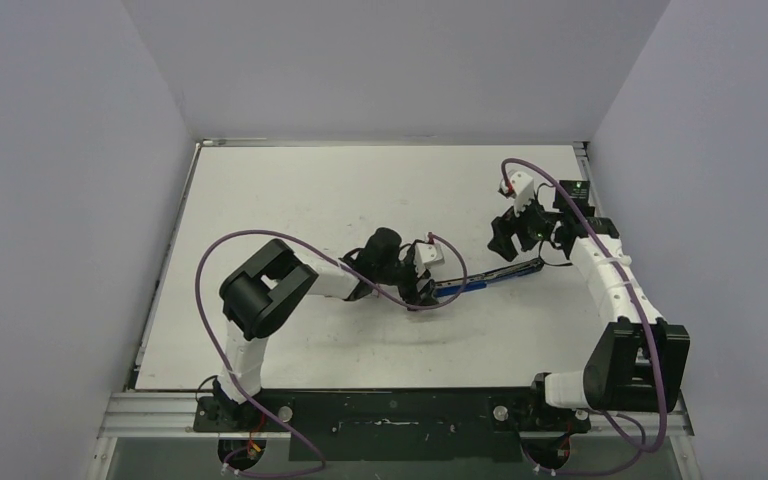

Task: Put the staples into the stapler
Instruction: Open the stapler at the center of the board.

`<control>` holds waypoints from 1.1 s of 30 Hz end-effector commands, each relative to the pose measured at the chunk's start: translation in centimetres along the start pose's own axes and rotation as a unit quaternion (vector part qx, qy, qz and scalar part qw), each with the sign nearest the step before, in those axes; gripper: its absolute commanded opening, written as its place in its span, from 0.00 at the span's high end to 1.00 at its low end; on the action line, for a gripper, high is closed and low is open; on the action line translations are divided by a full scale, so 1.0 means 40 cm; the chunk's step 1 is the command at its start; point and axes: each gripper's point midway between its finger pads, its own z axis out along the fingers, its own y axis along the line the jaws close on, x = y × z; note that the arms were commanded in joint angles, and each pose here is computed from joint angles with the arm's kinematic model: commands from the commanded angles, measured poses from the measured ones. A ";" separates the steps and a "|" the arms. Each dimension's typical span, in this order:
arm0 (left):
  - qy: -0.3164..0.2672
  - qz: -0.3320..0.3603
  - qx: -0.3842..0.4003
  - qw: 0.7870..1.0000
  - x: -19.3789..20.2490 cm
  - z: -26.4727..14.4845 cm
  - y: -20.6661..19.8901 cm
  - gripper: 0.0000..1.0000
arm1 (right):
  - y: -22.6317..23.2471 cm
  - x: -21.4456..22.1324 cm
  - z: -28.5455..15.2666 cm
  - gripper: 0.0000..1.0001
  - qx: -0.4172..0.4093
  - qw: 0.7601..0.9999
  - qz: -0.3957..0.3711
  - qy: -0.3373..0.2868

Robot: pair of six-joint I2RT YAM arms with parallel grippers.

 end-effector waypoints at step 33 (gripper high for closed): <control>0.145 -0.160 -0.246 0.945 0.001 -0.208 0.285 0.42 | 0.074 -0.024 0.055 0.24 -0.027 0.999 0.016 -0.030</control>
